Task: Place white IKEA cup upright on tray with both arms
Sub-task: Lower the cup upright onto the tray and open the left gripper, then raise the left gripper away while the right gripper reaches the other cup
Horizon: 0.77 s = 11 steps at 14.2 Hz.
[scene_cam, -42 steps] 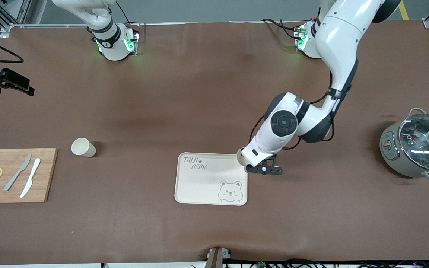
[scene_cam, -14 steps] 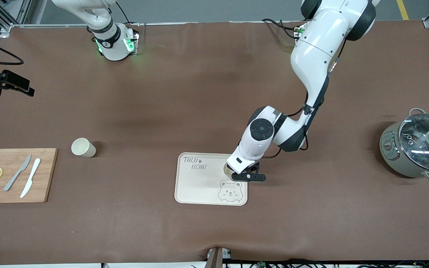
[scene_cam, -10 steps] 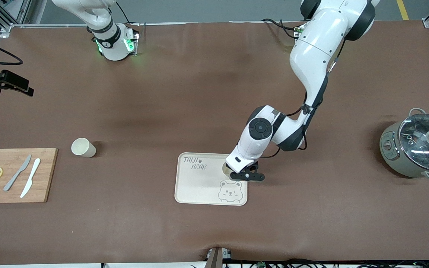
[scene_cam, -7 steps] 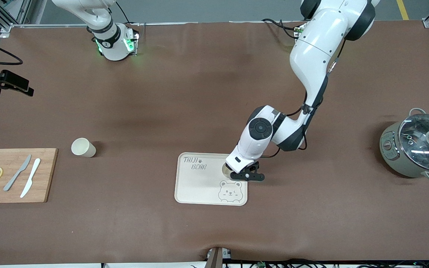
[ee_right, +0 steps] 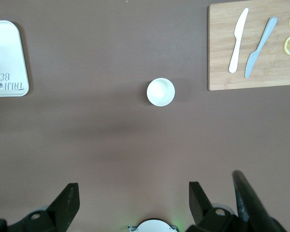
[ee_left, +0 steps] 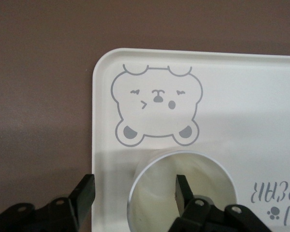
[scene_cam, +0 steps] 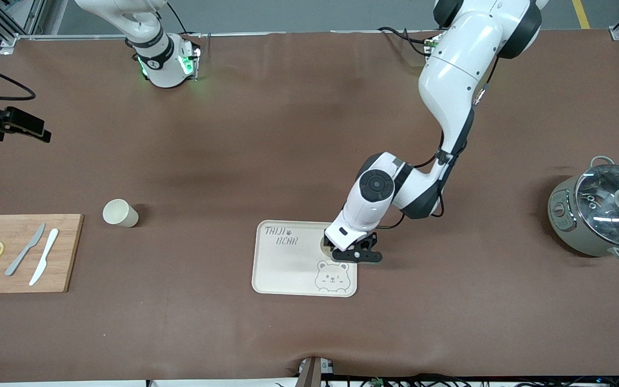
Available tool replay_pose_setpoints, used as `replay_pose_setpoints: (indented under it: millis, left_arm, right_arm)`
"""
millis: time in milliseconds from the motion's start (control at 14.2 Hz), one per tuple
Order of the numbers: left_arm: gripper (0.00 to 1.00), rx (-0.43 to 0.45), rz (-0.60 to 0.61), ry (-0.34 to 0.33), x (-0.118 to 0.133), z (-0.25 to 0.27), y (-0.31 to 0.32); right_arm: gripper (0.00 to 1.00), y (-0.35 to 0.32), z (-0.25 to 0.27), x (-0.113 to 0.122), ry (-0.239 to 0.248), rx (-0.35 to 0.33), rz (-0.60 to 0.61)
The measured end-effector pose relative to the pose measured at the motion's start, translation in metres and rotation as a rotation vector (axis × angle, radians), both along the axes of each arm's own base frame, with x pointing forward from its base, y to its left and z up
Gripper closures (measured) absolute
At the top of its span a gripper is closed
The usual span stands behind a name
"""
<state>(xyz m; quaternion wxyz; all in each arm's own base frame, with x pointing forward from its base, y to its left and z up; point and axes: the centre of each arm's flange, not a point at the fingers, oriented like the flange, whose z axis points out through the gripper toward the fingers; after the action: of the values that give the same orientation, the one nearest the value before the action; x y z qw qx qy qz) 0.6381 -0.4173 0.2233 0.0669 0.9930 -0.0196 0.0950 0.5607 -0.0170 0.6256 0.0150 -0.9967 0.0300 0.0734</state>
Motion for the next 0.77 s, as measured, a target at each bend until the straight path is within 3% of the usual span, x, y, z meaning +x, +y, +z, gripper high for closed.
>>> replay_pose_setpoints:
  millis: [141, 352, 774]
  left_arm:
    - [0.22, 0.014, 0.003, 0.014, 0.001, 0.006, 0.003]
    - [0.0, 0.04, 0.006, 0.04, 0.001, 0.026, 0.006]
    - [0.0, 0.072, 0.017, 0.062, 0.0, 0.089, 0.016]
  right_arm:
    - [0.0, -0.001, -0.021, 0.011, 0.034, -0.005, -0.002]
    - [0.0, -0.01, -0.058, 0.028, 0.087, -0.016, -0.015]
    - [0.0, -0.021, -0.14, 0.069, 0.099, -0.023, -0.032]
